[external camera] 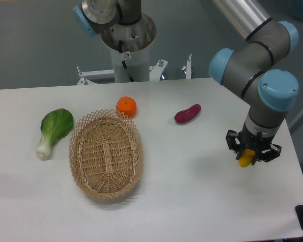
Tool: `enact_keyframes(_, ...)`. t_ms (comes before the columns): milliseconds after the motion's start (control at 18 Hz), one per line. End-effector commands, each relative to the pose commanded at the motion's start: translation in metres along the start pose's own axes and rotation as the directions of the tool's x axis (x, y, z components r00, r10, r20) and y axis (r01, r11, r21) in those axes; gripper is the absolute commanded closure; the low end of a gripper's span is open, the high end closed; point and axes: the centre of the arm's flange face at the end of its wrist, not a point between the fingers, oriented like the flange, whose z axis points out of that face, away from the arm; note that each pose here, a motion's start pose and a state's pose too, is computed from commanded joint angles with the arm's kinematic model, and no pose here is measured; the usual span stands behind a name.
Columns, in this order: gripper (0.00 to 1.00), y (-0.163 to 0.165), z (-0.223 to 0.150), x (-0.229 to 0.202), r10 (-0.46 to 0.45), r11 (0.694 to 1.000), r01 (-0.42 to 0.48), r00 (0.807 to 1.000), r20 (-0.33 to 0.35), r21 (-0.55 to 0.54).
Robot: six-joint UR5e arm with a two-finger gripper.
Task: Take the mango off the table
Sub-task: 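Lift the held mango up and back toward the start position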
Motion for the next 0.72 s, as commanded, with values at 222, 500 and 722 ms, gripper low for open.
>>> enact_keyframes(222, 0.66, 0.0046, 0.0003, -0.0034, 0.045, 0.999, -0.045, 0.999, 0.001, -0.001)
enact_keyframes(500, 0.67, 0.0041, 0.0016, -0.003, 0.048, 0.999, -0.048, 0.999, -0.001, -0.006)
enact_keyframes(722, 0.67, 0.0037, 0.0022, -0.0019, 0.052, 0.998, -0.052, 0.999, 0.006, -0.029)
